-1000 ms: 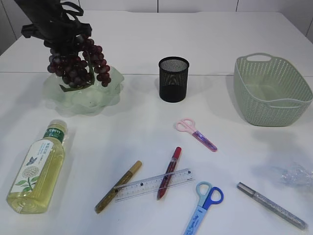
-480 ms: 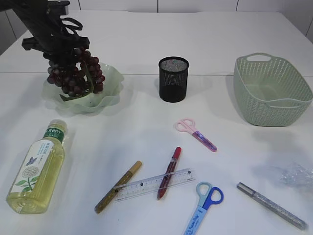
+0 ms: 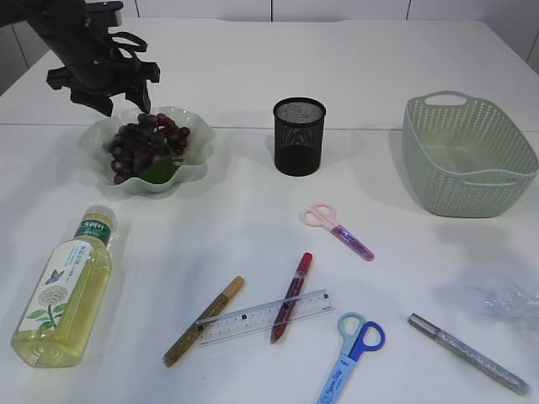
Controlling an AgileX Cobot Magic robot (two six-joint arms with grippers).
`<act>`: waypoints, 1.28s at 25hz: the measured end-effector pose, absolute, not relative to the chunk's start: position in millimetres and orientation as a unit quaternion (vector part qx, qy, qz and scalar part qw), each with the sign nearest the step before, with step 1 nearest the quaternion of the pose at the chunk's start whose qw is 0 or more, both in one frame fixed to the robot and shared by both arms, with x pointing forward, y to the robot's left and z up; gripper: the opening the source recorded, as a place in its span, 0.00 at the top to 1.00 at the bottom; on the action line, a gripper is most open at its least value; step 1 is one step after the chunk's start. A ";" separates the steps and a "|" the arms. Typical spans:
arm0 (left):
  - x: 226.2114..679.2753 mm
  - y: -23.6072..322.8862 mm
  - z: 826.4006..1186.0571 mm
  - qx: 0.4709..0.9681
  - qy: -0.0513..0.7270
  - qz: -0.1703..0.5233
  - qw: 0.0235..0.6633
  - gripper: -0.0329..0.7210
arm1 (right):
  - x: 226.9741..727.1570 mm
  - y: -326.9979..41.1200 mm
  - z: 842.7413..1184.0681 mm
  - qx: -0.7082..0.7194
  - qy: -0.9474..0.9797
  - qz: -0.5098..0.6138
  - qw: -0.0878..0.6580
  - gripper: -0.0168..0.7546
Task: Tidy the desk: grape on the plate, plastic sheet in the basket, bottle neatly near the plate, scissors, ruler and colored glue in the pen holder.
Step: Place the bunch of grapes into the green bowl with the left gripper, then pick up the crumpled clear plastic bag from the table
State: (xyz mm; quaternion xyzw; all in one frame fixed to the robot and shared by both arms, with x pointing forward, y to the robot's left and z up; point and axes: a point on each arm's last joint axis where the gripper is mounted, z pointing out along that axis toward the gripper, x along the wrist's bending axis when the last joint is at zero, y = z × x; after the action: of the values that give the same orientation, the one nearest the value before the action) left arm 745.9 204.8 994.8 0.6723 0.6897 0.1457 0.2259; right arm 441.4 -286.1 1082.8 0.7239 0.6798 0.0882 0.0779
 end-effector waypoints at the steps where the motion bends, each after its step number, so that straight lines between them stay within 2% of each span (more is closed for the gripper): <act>1: 746.3 205.9 994.0 0.672 0.691 0.146 0.225 0.30 | 441.4 -286.1 1082.8 0.724 0.680 0.088 0.078 0.46; 14: 743.1 206.4 993.5 0.675 0.694 0.135 0.211 0.28 | 441.4 -286.1 1082.8 0.725 0.679 0.088 0.078 0.46; 19: 727.0 209.4 1026.1 0.677 0.696 0.128 0.200 0.28 | 441.4 -286.1 1082.8 0.725 0.679 0.088 0.078 0.46; 25: 702.4 214.8 1055.3 0.696 0.694 0.105 0.153 0.28 | 441.4 -286.1 1082.8 0.725 0.679 0.088 0.078 0.46; 32: 693.7 215.1 1073.7 0.701 0.685 0.107 0.165 0.28 | 445.0 -285.9 1078.7 0.725 0.680 0.081 0.071 0.46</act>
State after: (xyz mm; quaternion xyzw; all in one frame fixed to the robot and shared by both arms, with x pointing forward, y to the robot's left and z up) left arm 693.7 215.1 1073.7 0.7013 0.6854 0.1067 0.1646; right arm 445.0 -285.9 1078.7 0.7253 0.6799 0.0806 0.0715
